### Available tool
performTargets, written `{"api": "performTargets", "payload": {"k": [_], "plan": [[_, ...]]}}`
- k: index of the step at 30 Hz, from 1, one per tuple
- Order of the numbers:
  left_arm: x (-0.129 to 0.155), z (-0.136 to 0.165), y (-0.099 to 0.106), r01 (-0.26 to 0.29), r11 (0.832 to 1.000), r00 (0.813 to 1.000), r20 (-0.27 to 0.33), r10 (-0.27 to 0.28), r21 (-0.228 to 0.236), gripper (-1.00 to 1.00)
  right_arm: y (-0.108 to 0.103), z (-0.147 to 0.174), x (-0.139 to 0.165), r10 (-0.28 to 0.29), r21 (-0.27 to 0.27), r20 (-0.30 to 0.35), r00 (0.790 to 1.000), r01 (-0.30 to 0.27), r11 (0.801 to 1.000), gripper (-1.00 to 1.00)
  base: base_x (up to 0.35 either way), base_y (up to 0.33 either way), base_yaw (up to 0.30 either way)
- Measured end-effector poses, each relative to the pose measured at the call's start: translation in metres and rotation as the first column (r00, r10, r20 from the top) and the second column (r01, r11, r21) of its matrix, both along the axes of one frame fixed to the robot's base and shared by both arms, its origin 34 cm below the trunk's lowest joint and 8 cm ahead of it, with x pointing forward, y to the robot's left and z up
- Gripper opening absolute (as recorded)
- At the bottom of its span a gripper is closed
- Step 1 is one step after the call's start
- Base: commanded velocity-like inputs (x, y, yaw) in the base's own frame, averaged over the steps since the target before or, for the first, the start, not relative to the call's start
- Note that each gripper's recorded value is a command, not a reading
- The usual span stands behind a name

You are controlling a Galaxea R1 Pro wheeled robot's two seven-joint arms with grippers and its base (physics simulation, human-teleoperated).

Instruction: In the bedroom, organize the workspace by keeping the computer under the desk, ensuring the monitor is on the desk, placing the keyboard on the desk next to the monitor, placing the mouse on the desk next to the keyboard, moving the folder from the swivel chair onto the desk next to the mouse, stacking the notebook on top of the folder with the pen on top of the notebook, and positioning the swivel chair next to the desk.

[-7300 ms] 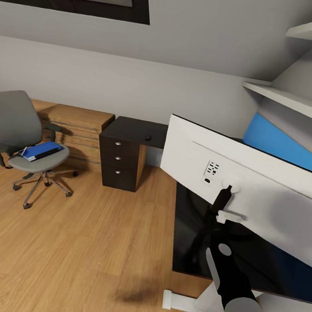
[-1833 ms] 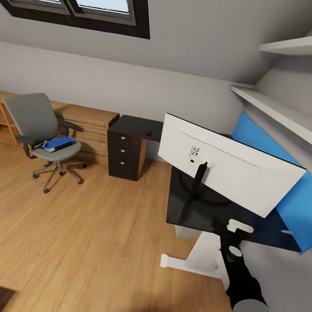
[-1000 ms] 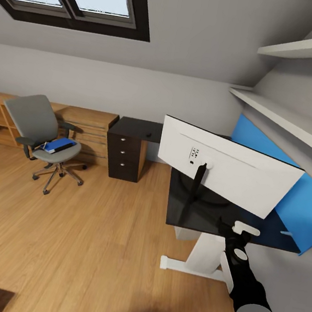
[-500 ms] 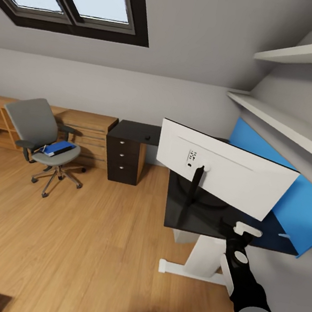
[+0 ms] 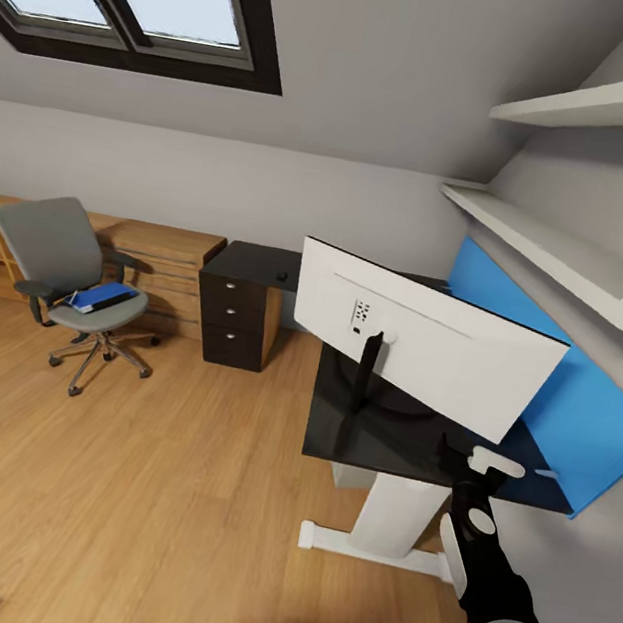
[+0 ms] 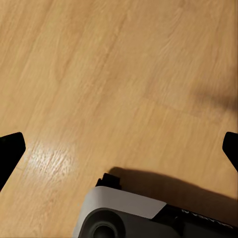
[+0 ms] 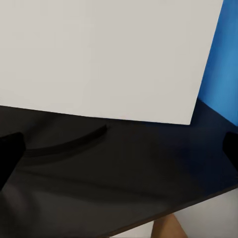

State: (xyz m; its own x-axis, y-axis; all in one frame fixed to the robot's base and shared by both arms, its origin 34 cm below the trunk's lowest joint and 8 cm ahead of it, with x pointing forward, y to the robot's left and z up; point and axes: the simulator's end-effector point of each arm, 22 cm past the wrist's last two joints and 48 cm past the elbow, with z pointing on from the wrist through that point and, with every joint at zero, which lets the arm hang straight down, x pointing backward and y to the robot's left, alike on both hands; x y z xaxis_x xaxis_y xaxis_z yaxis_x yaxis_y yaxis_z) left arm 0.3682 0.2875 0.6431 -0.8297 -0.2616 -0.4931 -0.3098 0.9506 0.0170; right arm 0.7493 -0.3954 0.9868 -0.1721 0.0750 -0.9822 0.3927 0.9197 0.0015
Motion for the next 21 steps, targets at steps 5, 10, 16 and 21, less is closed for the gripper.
{"api": "performTargets", "payload": {"k": [5, 10, 16, 21], "plan": [[0.0, 0.0, 0.0, 0.0, 1.0, 1.0, 0.0, 0.0, 0.0, 1.0, 0.0, 0.0, 0.0, 0.0, -0.001, 0.0, 1.0, 0.0, 1.0, 1.0, 0.014, -0.029, 0.0], [0.0, 0.0, 0.0, 0.0, 1.0, 1.0, 0.001, 0.0, 0.0, 1.0, -0.001, -0.002, -0.001, 0.0, -0.002, -0.004, 1.0, 0.0, 1.0, 1.0, 0.14, -0.049, 0.0], [0.0, 0.0, 0.0, -0.002, 1.0, 1.0, 0.001, 0.002, 0.0, 1.0, -0.001, -0.007, -0.003, 0.001, 0.0, -0.015, 1.0, -0.001, 1.0, 1.0, 0.239, -0.077, 0.0], [0.0, 0.0, 0.0, -0.002, 1.0, 1.0, 0.0, 0.002, 0.0, 1.0, -0.001, -0.011, -0.004, 0.001, 0.001, -0.022, 1.0, -0.001, 1.0, 1.0, 0.123, -0.045, 0.0]]}}
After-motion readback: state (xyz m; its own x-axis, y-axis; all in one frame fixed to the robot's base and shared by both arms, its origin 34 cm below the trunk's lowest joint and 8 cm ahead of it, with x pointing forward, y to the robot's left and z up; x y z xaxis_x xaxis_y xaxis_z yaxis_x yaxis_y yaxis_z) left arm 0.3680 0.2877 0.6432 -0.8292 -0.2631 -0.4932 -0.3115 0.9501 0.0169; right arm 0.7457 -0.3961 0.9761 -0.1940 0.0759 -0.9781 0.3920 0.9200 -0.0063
